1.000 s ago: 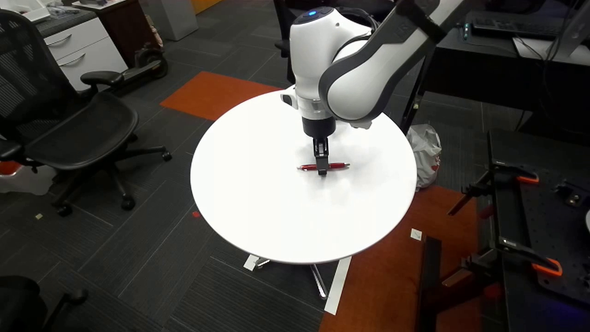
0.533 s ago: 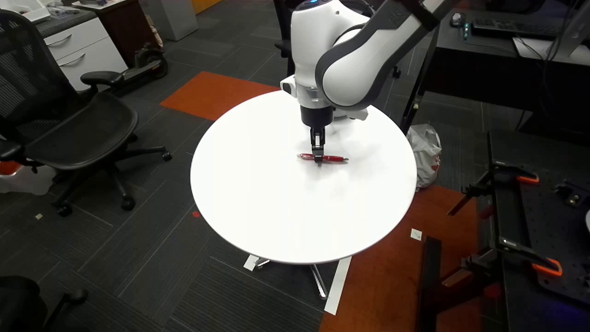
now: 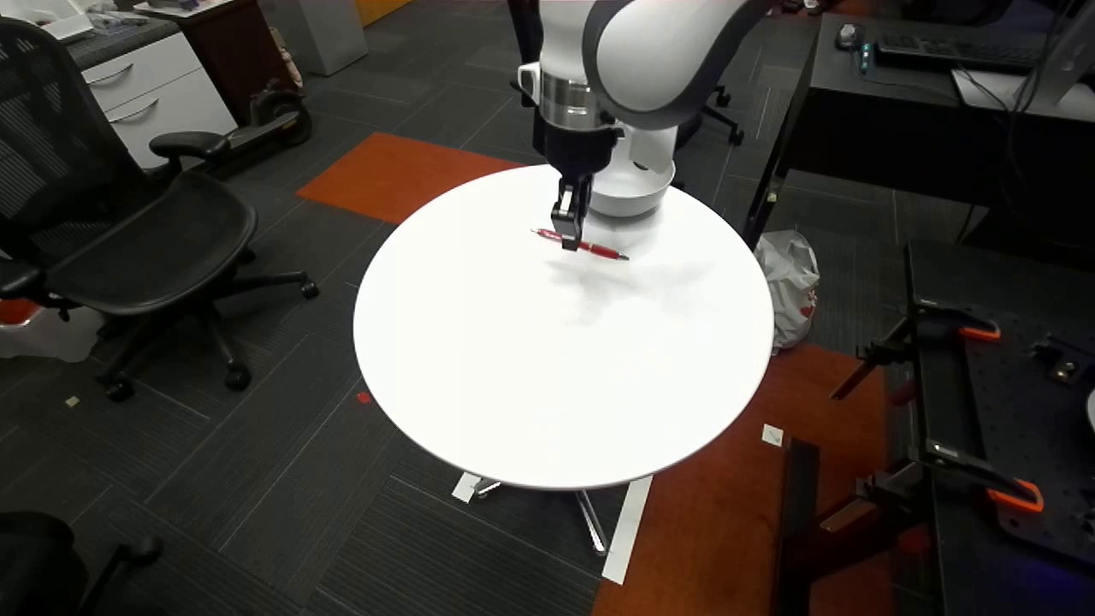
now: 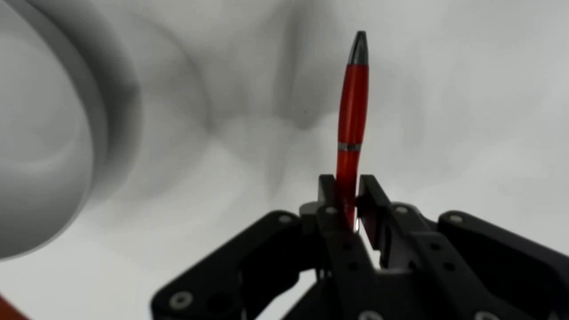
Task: Take the pen from the table and place it in the white bowl
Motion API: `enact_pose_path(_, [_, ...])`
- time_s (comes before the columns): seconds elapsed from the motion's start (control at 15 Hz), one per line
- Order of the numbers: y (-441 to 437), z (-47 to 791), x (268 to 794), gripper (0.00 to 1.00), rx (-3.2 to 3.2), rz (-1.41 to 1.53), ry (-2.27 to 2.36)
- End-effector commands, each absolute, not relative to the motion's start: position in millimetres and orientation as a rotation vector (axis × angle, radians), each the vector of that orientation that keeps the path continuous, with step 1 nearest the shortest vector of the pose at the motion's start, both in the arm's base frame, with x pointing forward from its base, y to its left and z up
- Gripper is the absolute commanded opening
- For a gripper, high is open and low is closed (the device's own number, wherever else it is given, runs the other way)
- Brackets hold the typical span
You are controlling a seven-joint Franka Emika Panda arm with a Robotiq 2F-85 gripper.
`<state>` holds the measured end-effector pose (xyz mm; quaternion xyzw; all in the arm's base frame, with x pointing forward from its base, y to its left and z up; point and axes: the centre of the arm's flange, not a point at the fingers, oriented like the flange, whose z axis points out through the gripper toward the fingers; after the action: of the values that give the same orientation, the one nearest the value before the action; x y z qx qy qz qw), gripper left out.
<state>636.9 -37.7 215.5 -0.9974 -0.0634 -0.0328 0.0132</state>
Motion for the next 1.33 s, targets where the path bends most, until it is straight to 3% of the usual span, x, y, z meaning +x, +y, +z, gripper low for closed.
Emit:
enact_pose_path(0.0, [-59,281,617,0.04,-3.174,-0.215,0.084])
enact_pose_path(0.53, [-161,334,624,0.04,-3.201,-0.400,0.782])
enact_pose_path(0.87, [-194,305,634,0.04,-3.179,-0.369,1.129])
enact_pose_path(1.27, [-199,255,654,0.04,-3.166,-0.243,1.222])
